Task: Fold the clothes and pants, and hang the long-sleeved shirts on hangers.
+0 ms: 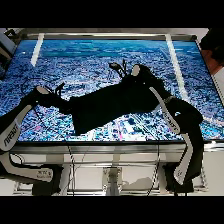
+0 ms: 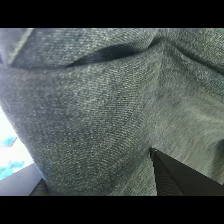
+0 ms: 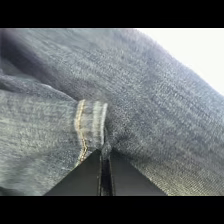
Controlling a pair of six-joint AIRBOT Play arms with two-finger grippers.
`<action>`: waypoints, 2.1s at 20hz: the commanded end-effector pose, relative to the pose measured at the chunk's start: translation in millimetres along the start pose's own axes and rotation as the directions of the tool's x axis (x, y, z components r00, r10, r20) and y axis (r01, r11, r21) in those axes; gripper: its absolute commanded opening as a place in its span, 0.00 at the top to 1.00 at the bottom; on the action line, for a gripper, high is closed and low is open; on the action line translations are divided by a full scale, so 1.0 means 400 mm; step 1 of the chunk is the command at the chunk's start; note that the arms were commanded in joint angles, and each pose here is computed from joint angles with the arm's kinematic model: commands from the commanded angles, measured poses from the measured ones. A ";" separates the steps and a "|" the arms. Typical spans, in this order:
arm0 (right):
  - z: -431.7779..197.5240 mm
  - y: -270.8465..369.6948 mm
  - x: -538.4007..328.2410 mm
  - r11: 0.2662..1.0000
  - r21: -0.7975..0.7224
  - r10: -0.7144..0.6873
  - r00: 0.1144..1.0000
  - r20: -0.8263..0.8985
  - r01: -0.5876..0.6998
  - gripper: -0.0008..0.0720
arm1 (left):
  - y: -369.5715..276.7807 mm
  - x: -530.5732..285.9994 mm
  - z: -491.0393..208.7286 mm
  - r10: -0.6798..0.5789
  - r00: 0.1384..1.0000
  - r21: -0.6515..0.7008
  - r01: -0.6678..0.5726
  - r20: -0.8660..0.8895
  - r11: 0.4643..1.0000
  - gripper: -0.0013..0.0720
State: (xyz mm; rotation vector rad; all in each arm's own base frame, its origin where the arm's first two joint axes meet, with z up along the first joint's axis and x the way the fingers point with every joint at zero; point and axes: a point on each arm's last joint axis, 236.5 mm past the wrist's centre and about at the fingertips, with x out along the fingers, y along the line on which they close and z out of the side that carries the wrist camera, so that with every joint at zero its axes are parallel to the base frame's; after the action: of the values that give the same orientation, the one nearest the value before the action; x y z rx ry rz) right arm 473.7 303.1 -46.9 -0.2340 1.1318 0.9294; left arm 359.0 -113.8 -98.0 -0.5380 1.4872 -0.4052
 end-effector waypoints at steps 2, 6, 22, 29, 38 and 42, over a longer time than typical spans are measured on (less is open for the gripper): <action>0.075 -0.045 -0.072 0.993 -0.031 -0.113 0.992 0.058 0.115 0.96 | 0.015 -0.009 0.004 0.001 1.000 -0.016 -0.001 0.007 1.000 0.16; 0.084 -0.124 -0.101 0.974 0.074 -0.219 0.973 0.074 0.214 0.96 | 0.036 -0.024 0.013 0.002 1.000 -0.056 -0.001 0.022 0.998 0.16; 0.030 -0.126 -0.180 0.964 0.021 -0.265 0.964 -0.032 0.266 0.51 | -0.039 0.084 0.011 -0.046 0.999 -0.040 0.046 -0.001 0.998 0.95; -0.043 -0.108 -0.323 0.966 0.146 -0.200 0.974 -0.101 0.214 0.51 | 0.047 -0.390 -0.079 0.057 0.998 -0.065 -0.057 -0.003 0.996 0.95; 0.004 0.050 -0.326 0.982 0.183 0.057 0.998 -0.020 -0.052 0.51 | -0.160 -0.786 -0.037 0.059 0.942 -0.082 -0.034 0.330 0.996 0.95; -0.001 0.053 -0.327 0.984 0.167 0.063 0.998 -0.027 -0.058 0.51 | -0.358 -0.671 0.045 -0.161 0.949 -0.002 0.168 0.272 0.986 0.95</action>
State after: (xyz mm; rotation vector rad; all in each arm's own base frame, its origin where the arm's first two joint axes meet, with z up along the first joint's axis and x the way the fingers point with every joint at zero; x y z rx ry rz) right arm 449.4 243.6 66.8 -0.0859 1.2428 0.8412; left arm 350.6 -24.7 187.9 -0.6189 1.2097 -0.3142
